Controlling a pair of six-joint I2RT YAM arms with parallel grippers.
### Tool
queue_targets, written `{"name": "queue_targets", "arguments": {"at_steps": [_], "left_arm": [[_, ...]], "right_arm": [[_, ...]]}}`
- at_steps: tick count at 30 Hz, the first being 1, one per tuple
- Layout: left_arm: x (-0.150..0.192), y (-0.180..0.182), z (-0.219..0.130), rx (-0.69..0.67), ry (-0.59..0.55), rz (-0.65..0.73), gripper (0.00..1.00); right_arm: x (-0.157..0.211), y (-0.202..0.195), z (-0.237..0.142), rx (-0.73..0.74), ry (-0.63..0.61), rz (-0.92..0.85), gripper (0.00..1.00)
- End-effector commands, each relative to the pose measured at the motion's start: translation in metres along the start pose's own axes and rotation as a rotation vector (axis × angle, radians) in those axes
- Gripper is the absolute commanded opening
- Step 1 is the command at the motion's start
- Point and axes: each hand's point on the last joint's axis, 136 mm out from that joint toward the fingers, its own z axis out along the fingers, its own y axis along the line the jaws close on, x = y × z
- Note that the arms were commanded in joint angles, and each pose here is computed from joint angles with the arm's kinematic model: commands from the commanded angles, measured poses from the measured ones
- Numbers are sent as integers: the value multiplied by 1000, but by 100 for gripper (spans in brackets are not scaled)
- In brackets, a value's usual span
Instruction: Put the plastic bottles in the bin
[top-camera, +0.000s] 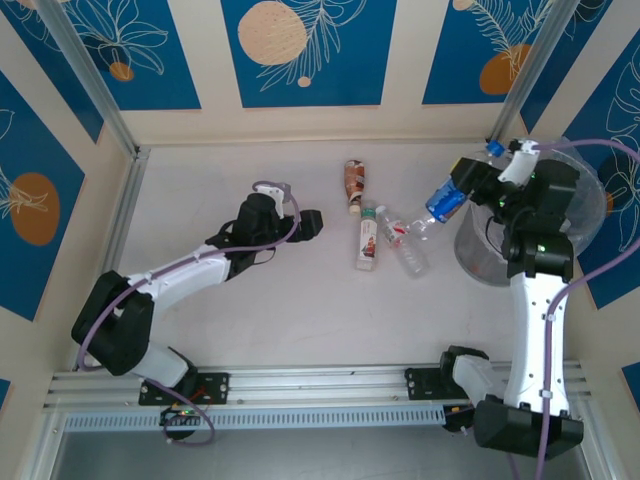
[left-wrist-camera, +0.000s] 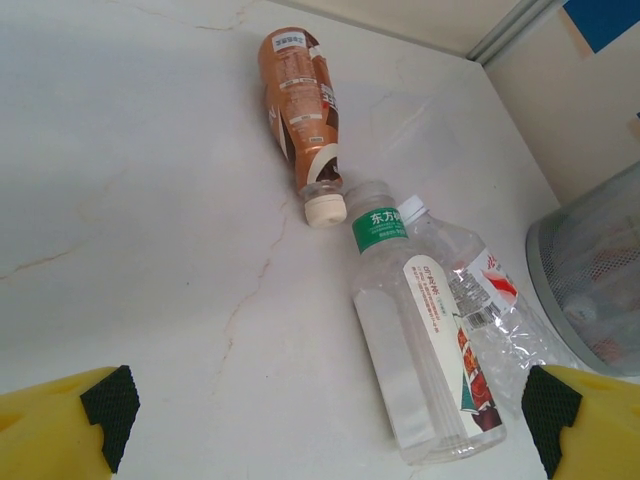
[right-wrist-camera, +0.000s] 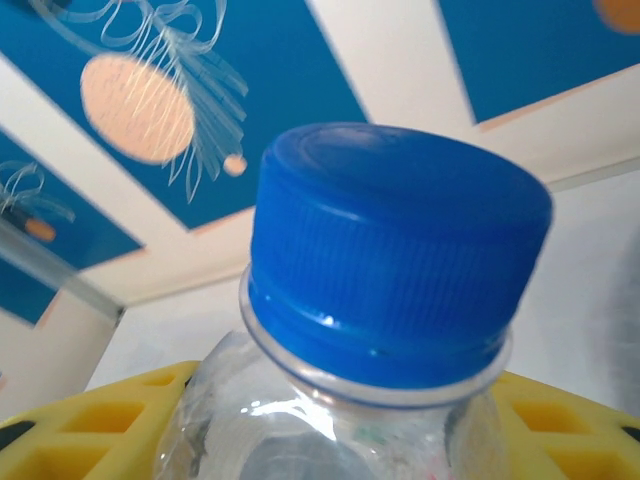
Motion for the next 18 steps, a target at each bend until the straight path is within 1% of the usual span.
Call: {"name": "queue_targets", "arguments": {"at_steps": [1,4,7,10,11,12,14,18], "left_arm": [[-3,-3,9,35,10,-10,100],[2,-11,14,77,56,-25,100],[2,-16,17,111,62,-37,100],[3,-17,18,123,70,-46,100],[4,-22,19,157,79,-39,100],[5,-30,18,205,89,-26,99],[7,-38,18,246,109,-21,99],[6,-39,18,247,111,-13,100]], "right_arm": [[-36,2,-22,6,-140,26,51],[-55,-11,-32,47,-242,52,52],[-73,-29,-45,105,-346,89,51],[-88,-50,-62,197,-470,104,51],[-93,-58,-69,232,-518,103,51],[-97,-66,-76,273,-567,101,50],[-104,-81,-92,349,-662,96,50],[-110,-104,-118,434,-808,123,49]]}}
